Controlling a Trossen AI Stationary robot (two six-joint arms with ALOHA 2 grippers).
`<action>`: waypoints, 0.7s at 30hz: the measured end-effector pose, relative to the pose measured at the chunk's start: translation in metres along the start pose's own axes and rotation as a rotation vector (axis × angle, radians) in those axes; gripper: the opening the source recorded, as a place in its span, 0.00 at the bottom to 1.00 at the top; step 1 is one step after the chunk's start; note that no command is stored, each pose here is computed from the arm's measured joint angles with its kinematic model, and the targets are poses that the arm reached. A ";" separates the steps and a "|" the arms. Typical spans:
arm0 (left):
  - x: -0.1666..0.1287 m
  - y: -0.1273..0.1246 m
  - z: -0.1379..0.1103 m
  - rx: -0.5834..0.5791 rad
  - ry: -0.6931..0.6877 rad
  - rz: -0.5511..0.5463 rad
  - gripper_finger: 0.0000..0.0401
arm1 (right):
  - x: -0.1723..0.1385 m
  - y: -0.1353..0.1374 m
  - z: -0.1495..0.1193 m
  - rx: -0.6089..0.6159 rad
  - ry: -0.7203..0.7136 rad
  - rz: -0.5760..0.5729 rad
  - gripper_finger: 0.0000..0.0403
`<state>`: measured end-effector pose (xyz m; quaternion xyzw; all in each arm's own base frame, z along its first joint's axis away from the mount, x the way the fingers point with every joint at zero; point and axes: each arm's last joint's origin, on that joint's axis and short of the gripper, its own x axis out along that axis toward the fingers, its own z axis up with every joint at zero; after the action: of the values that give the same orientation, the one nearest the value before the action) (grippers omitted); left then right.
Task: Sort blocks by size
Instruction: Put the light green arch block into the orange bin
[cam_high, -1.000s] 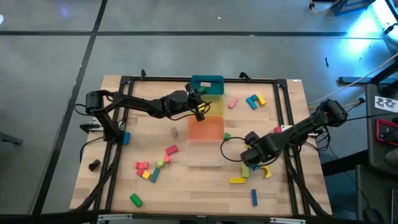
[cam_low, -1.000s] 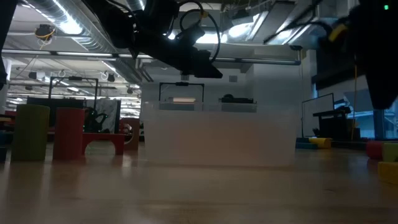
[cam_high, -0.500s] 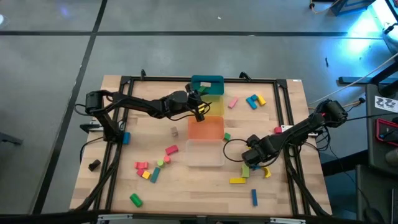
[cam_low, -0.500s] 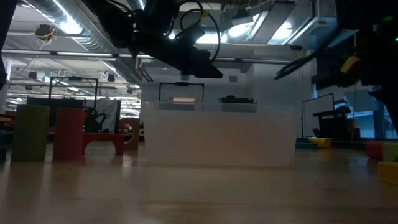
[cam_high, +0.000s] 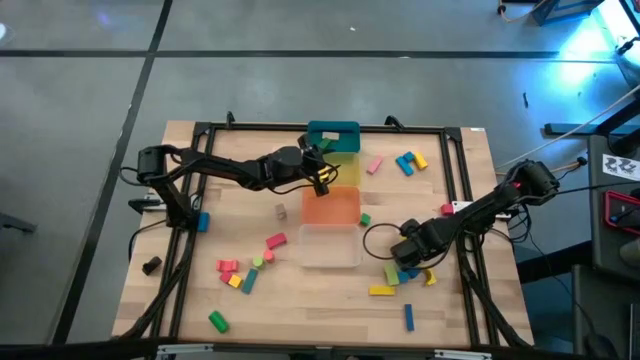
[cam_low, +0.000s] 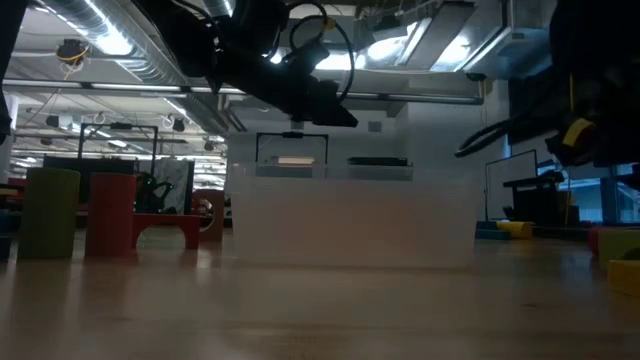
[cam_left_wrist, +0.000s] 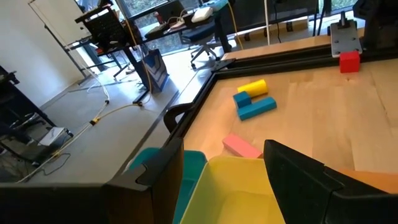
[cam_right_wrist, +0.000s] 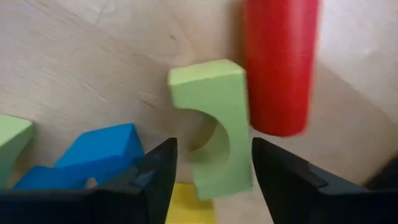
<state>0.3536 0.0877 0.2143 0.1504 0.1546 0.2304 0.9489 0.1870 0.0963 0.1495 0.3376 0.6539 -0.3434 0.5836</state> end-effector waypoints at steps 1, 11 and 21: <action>0.000 0.000 0.000 0.001 0.004 -0.001 0.52 | 0.001 0.001 0.000 -0.001 -0.001 0.015 0.49; -0.007 0.003 0.008 0.014 -0.017 0.001 0.52 | 0.006 0.003 0.003 -0.006 -0.078 0.065 0.13; -0.039 0.019 0.035 0.035 -0.019 -0.005 0.52 | -0.009 0.017 0.006 -0.055 -0.186 0.120 0.16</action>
<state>0.3255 0.0776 0.2616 0.1689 0.1499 0.2240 0.9481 0.2054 0.0998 0.1574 0.3266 0.5849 -0.3194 0.6702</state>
